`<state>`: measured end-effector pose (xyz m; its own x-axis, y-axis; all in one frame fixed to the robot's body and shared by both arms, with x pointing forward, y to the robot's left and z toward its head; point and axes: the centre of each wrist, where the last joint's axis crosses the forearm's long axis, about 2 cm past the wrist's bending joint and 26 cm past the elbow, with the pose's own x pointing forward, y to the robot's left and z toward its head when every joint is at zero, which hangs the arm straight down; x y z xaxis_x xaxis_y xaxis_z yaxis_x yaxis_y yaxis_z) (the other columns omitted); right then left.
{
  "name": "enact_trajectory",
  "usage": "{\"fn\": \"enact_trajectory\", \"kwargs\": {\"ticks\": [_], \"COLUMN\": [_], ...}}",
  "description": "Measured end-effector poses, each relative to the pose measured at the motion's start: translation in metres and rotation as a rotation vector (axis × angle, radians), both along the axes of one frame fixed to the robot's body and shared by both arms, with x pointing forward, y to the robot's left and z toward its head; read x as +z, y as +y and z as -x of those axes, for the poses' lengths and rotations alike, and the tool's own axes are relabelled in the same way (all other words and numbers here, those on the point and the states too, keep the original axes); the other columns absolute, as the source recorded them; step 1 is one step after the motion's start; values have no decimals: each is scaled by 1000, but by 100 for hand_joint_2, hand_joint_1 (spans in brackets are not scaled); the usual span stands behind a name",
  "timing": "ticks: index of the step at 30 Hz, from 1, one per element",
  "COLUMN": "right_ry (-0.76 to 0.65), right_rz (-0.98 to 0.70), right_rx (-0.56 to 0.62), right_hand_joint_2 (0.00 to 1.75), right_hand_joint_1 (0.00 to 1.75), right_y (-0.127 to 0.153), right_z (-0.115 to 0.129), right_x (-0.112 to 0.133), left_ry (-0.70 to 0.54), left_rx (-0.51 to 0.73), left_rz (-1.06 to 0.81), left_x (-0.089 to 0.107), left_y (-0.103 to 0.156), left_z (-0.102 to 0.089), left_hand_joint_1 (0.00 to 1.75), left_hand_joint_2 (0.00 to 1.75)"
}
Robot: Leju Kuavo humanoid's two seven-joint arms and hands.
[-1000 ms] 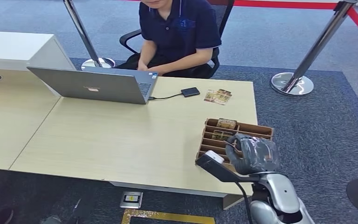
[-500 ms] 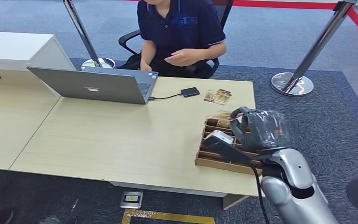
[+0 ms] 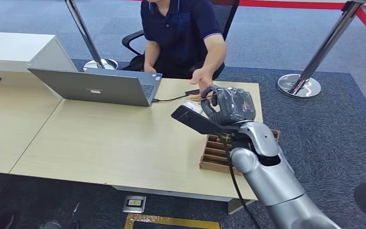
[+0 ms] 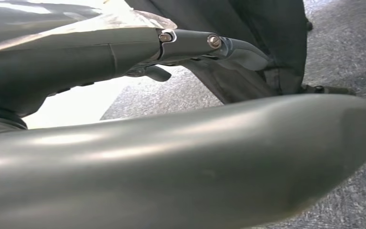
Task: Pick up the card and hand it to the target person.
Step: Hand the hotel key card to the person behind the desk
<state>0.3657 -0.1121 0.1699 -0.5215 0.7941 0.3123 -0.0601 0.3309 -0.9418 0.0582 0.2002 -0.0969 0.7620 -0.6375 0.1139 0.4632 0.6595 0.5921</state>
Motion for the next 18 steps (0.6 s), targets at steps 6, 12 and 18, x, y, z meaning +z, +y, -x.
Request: {"fn": "enact_trajectory", "kwargs": {"ticks": [6, 12, 18], "right_ry": [-48, -93, -74], "right_rz": [63, 176, 271], "right_rx": [-148, -229, -259], "right_hand_joint_2": [175, 175, 175], "right_hand_joint_1": [171, 169, 4], "right_y": [12, 18, 19], "right_z": [-18, -27, -24], "right_x": [8, 3, -12], "left_ry": [1, 2, 4], "left_rx": [-21, -17, -12], "left_rz": [-2, -3, -4], "left_x": [0, 0, 0], "left_y": [0, 0, 0], "left_z": [0, -1, -1], "left_hand_joint_1": [0, 0, 0], "left_hand_joint_2": [0, 0, 0]}}
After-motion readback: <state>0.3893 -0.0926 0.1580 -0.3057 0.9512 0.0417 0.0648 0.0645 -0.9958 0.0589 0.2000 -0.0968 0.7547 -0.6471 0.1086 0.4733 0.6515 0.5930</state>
